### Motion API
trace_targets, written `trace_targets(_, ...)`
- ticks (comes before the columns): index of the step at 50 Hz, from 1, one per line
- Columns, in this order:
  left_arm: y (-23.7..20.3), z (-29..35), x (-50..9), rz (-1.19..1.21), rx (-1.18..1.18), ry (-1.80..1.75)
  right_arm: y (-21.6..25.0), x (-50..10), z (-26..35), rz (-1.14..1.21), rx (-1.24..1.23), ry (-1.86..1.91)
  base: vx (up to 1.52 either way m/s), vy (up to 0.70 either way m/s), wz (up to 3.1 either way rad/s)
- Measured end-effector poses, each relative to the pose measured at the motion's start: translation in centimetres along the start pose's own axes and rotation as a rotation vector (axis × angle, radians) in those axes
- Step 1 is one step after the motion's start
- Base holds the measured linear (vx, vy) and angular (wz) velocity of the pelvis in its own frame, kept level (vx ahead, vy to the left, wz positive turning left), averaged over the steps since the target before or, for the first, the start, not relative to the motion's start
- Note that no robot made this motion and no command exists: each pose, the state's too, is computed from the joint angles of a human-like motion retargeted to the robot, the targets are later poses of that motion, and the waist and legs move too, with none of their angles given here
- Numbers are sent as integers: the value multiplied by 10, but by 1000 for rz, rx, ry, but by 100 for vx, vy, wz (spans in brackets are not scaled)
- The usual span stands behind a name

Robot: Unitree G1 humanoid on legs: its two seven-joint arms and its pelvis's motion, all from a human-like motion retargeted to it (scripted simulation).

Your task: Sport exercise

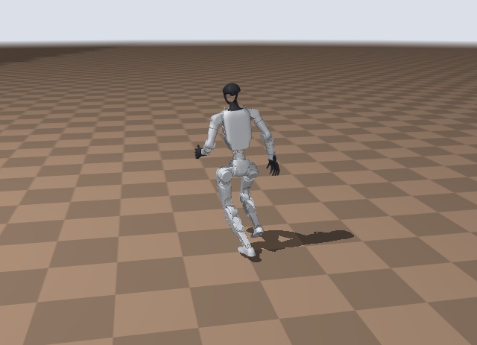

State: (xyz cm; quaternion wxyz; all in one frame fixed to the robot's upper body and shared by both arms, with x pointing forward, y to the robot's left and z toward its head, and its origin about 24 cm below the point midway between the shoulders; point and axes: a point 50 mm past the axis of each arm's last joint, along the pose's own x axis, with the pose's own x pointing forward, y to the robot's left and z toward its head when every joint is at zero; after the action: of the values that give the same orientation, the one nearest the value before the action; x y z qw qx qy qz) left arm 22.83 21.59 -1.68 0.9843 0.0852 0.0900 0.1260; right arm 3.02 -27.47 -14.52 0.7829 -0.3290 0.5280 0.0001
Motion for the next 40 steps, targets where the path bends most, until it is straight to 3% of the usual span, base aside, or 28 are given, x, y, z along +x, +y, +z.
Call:
trace_targets(5, -50, 60, -11, -305, -113, -285, -19, -27, -68, -17, -6, 191, 3, -11, 14)
trace_targets(8, -60, 49, -24, -404, -66, -246, -37, -18, -48, -106, -20, 103, -6, -8, -17)
trace_targets(11, -50, -1, -39, -399, 75, -39, -67, 6, 24, -246, -43, -132, -5, -7, -10)
trace_targets(15, 0, -76, -79, -295, 246, 295, -112, 2, 176, -445, 27, -625, -2, -2, 6)
trace_targets(18, 46, -103, -131, -240, 290, 463, -106, -39, 237, -396, 141, -955, 8, 9, 7)
trace_targets(21, 71, -113, -166, -159, 265, 570, -87, -69, 255, -269, 172, -1150, 5, 10, 51)
trace_targets(25, 71, -110, -160, -92, 286, 535, -59, -62, 231, -186, 149, -1072, -2, 6, 31)
trace_targets(29, 48, -68, -69, -16, 354, 228, -29, -14, 148, -195, 81, -651, -2, 5, -5)
trace_targets(32, 18, -9, -13, -7, 234, -30, -21, 3, 64, -165, 12, -311, 2, -2, 5)
trace_targets(36, -18, 37, -7, -151, 63, -238, -22, -12, -27, -108, -25, 17, 2, -11, 9)
trace_targets(40, -23, 2, -29, -228, 135, -101, -41, -3, -8, -190, -59, -39, -6, -7, -13)
